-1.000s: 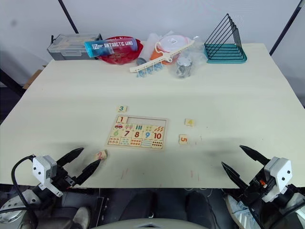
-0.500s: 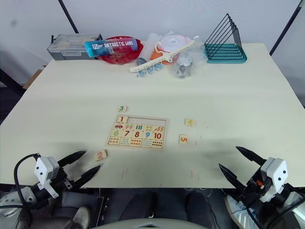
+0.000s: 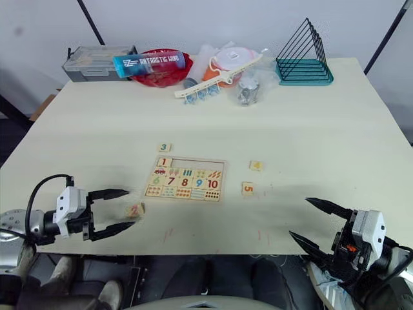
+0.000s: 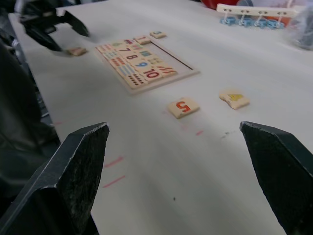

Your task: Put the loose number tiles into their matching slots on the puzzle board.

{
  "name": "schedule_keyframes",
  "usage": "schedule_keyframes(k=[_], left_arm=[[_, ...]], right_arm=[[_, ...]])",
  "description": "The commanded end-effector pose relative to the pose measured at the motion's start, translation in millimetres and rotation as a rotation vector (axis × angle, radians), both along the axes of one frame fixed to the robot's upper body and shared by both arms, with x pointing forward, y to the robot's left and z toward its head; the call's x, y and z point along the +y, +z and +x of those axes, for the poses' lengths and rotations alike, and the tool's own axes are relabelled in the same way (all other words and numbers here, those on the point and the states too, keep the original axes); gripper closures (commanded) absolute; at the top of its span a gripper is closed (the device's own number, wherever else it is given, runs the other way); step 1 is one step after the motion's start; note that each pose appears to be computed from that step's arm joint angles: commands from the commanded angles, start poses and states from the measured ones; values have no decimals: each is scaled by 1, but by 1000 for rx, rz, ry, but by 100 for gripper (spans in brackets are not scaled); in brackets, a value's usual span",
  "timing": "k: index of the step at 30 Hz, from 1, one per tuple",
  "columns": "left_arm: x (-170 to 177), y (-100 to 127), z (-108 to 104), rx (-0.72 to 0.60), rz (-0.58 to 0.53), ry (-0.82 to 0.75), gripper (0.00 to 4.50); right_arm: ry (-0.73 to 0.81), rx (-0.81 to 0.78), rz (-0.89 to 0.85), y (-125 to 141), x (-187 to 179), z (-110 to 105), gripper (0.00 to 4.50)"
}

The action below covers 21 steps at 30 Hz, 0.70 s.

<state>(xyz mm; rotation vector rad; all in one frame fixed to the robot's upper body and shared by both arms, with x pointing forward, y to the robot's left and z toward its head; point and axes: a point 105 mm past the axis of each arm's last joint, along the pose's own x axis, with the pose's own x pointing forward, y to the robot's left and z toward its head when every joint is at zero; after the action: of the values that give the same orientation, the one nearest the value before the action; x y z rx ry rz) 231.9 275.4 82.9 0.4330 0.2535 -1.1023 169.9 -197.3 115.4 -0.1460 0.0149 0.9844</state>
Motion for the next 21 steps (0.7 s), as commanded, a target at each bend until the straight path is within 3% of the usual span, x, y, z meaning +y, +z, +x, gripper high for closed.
schedule_keyframes(k=[1,13,16,21], left_arm=[[2,-2,1,38,37,-85,3],[0,-12,10,70,62,-158,3],[-1,-14,9,74,58,-164,65],[0,-17,4,88,56,-168,286]], right_arm=[[82,-37,-5,10,6,-1,0],[111,-65,-8,10,4,7,0],[111,-68,-10,9,4,9,0],[101,-76,-17,8,1,13,0]])
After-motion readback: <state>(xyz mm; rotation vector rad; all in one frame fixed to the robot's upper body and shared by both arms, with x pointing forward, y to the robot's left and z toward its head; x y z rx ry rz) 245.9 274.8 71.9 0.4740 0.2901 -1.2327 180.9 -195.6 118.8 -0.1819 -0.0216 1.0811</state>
